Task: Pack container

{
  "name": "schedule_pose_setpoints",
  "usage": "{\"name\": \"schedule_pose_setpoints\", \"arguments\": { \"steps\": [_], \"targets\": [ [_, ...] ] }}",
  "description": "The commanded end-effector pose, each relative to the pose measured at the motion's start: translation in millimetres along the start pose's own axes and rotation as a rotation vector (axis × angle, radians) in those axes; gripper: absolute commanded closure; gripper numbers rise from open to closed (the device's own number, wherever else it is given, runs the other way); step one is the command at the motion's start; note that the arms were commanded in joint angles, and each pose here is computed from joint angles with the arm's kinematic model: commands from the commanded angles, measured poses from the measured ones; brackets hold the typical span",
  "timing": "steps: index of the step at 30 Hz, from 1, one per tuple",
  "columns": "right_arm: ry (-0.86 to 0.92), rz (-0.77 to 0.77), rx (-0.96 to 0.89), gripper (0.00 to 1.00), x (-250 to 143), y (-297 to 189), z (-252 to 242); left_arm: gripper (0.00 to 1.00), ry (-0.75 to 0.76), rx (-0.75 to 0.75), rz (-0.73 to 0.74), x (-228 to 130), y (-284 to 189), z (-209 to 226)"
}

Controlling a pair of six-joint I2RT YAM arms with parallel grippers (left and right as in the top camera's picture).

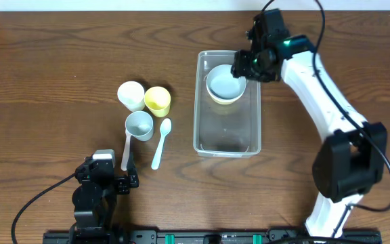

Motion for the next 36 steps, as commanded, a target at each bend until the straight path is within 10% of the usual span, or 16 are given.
{"name": "schedule_pose_setpoints", "arguments": {
  "steps": [1,13,28,36],
  "targets": [
    [-0.001,-0.205,-0.004,0.32,15.0,-94.3,-5.8,0.02,0.008,0.0,0.006,-2.5,0.7,0.0],
    [0.408,-0.174,-0.315,0.01,-41.6,-205.4,-139.8,0.03,0.008,0.0,0.004,-2.1,0.7,-0.1],
    [0.529,-0.132,-0.37,0.01,-55.7,-204.9,-177.8,0.02,-0.143,-0.143,0.023,-1.2,-2.0,-11.9],
    [0.529,-0.132,-0.37,0.01,-55.7,-204.9,-177.8,0.02,-0.184,-0.067,-0.055,69.0,-33.7,-8.6]
  ]
}}
Point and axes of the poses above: each gripper's point midway between its finger pads, its own y axis out along the fingers, its own z axis along the line the jaws close on, x = y × z, the point moved 9 cm from there along -y, back along the fingers, and after that the axes turned 3 degrees about -y, right-handed, at the moved point
